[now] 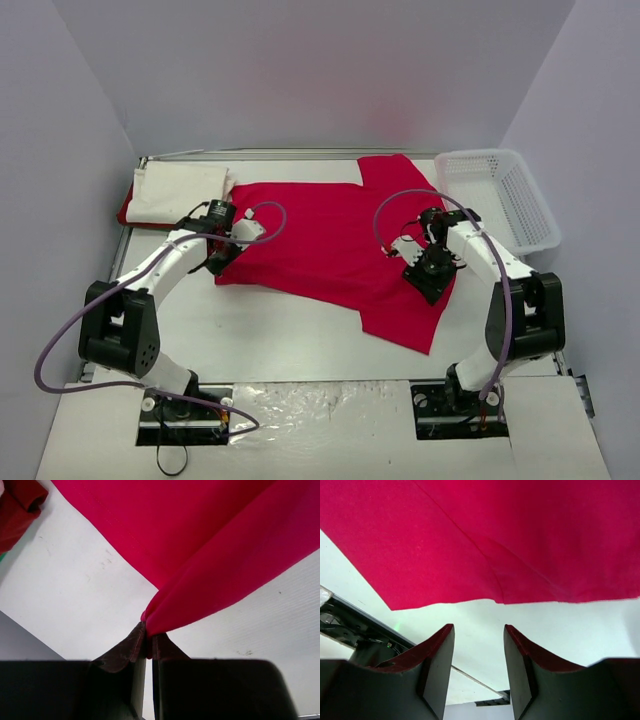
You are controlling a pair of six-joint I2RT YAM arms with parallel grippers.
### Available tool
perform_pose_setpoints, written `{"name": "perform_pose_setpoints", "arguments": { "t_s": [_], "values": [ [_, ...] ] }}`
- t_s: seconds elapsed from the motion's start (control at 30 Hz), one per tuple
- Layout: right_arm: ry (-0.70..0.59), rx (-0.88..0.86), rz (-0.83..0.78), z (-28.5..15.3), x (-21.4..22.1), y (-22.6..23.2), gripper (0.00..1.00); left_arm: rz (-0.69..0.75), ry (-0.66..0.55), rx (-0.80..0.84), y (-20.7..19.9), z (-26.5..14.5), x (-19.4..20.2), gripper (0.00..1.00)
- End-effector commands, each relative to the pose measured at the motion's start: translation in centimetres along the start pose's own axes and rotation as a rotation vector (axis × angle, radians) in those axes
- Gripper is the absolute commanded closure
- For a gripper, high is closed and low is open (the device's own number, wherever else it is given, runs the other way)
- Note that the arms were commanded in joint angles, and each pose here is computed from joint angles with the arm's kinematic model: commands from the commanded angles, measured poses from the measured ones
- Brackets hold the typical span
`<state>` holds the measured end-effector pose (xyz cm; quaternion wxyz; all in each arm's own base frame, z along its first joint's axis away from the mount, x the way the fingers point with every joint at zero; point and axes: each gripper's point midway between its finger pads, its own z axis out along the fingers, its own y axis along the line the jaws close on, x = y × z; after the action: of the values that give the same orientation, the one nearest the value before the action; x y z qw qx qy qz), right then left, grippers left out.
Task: Fold and stack the t-shirts
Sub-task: Grap the side of the flattened tshirt closest away from the robot with both arms
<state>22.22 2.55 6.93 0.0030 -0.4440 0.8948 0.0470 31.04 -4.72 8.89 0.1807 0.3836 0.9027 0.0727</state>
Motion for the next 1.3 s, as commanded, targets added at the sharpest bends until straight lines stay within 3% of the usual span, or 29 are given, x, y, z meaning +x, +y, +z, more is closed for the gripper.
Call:
{"name": "perform_pose_setpoints", "arguments": {
  "t_s": [0.0, 0.27, 0.73, 0.97, 1.27],
  "values": [
    [0.130, -0.059, -0.038, 1.1, 1.9, 0.7, 0.59, -0.041, -0.014, -0.030, 1.0, -1.3, -0.3, 0.98],
    [0.199, -0.103, -0.039, 4.5, 0.3, -0.3, 0.58, -0.086, -0.034, -0.081, 2.3, -2.0, 0.3, 0.98],
    [0.083, -0.087, 0.026, 7.4, -8.3, -4.8, 0.60, -0.146, -0.084, -0.181, 7.0, -3.7, -0.1, 0.98],
    [0.010, -0.050, 0.043, 6.1, -11.7, -5.9, 0.61, -0.183, -0.074, -0.211, 9.0, -3.5, -0.5, 0.98],
    [0.004, -0.013, -0.078, 0.6, -7.6, -0.7, 0.57, -0.178, -0.114, -0.165, 7.7, -4.2, -0.5, 0.98]
  ]
}}
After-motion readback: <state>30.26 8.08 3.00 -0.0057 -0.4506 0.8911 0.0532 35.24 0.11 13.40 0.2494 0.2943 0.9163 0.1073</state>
